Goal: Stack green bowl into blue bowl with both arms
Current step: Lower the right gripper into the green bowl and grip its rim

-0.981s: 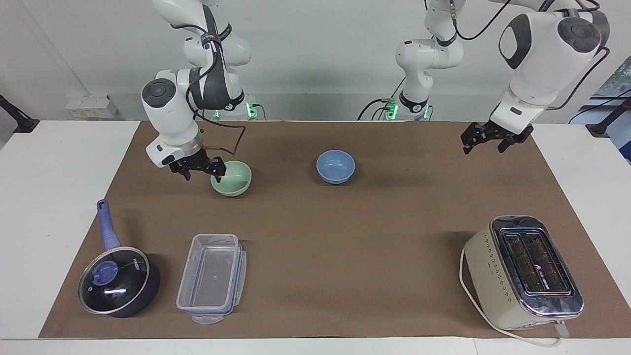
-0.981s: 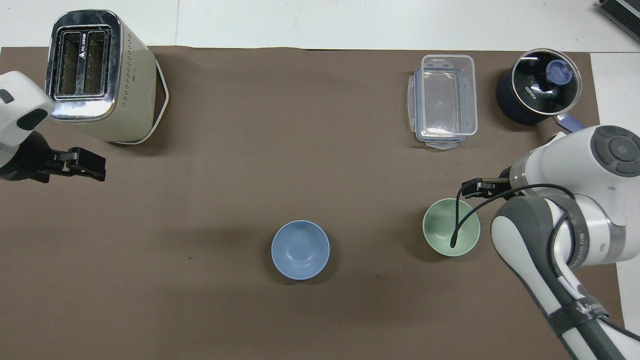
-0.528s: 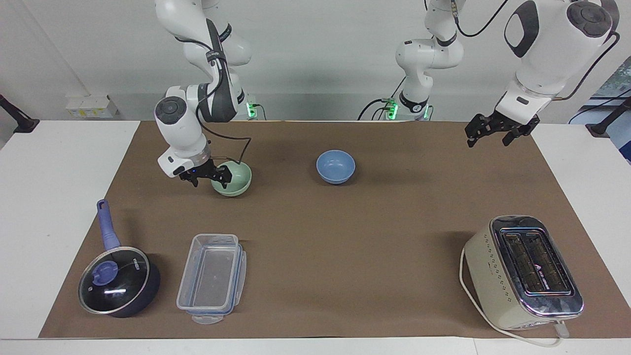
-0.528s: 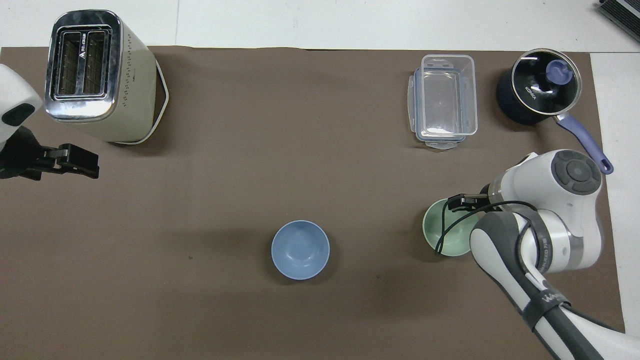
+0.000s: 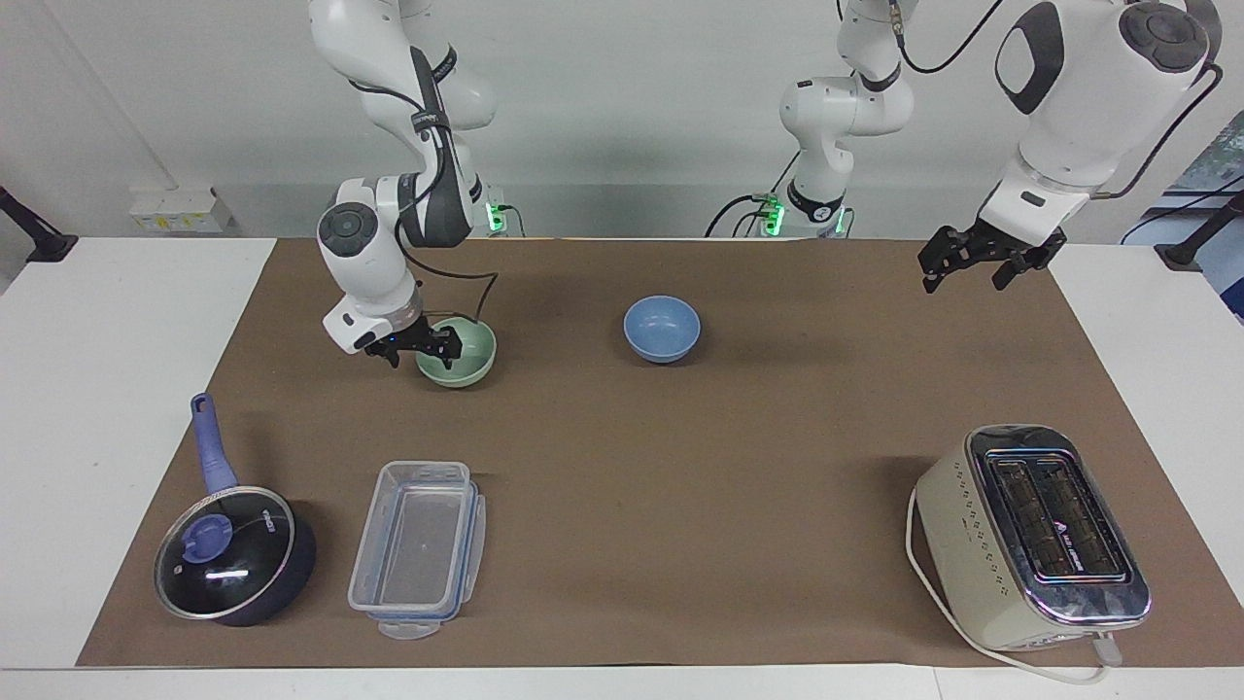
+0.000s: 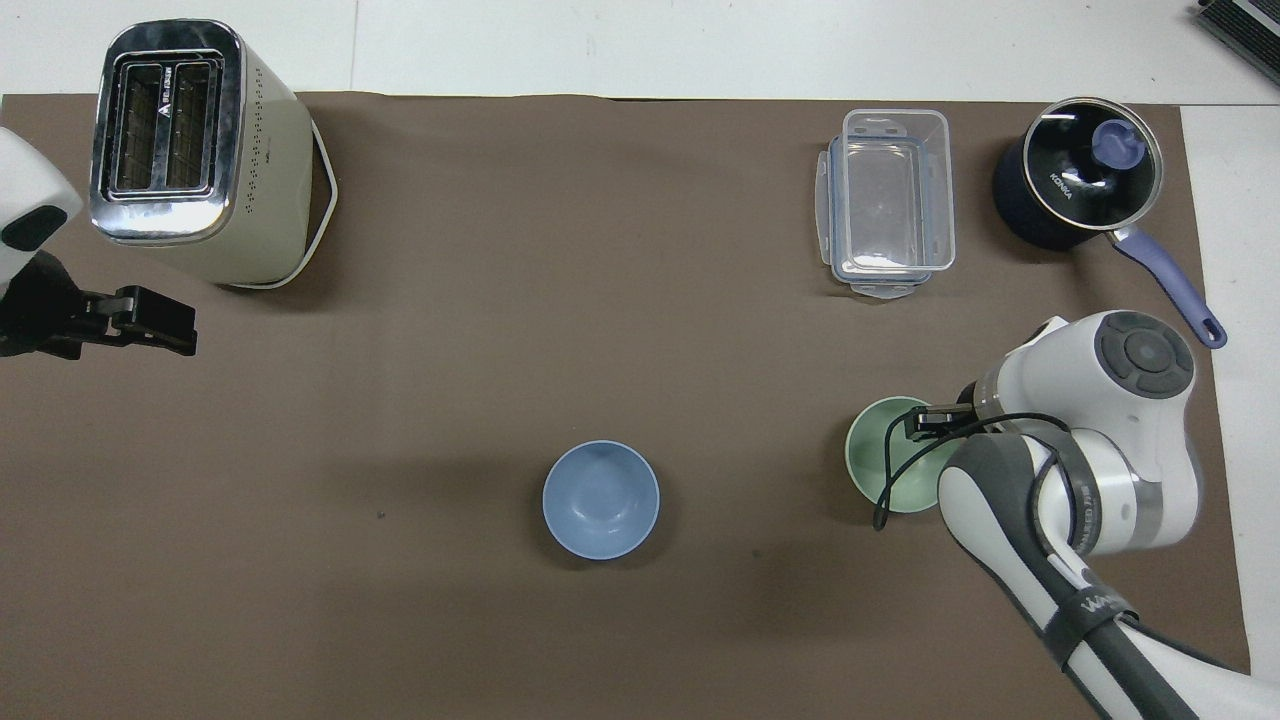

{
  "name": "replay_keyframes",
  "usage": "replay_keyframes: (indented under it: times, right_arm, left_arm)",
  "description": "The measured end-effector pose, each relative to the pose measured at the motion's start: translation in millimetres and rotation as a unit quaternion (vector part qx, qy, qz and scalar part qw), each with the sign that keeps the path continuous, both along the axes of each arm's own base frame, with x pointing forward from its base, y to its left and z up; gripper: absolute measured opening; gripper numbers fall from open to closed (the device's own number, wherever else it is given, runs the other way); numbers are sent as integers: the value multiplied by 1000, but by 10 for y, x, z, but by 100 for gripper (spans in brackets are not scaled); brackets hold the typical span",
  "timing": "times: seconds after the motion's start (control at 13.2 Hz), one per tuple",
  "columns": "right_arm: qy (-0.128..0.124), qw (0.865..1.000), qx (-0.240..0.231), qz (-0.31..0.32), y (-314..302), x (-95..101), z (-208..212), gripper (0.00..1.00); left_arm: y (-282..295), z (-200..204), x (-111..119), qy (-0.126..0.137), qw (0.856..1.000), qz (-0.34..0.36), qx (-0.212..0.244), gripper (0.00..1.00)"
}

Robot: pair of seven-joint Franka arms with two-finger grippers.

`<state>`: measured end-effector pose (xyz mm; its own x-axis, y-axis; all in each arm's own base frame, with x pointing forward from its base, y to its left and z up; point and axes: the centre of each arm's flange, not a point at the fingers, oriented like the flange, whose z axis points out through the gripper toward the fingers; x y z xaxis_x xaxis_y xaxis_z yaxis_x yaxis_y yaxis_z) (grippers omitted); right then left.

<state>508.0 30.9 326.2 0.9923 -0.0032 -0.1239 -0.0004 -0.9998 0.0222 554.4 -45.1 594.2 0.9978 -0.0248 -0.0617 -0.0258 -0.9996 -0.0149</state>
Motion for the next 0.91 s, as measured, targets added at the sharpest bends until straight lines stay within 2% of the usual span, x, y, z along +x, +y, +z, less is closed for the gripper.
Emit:
replay_keyframes:
  times: [0.15, 0.38, 0.91]
  right_arm:
    - [14, 1000, 0, 8, -22, -56, -16, 37]
    - [27, 1000, 3, 10, -28, -99, -3, 5]
    - [38, 999, 22, 13, 22, -148, 194, 4]
  left_arm:
    - [1, 0, 0, 0, 1000, 0, 0, 100]
    - [1, 0, 0, 0, 1000, 0, 0, 100]
    - [1, 1, 1, 0, 1000, 0, 0, 100]
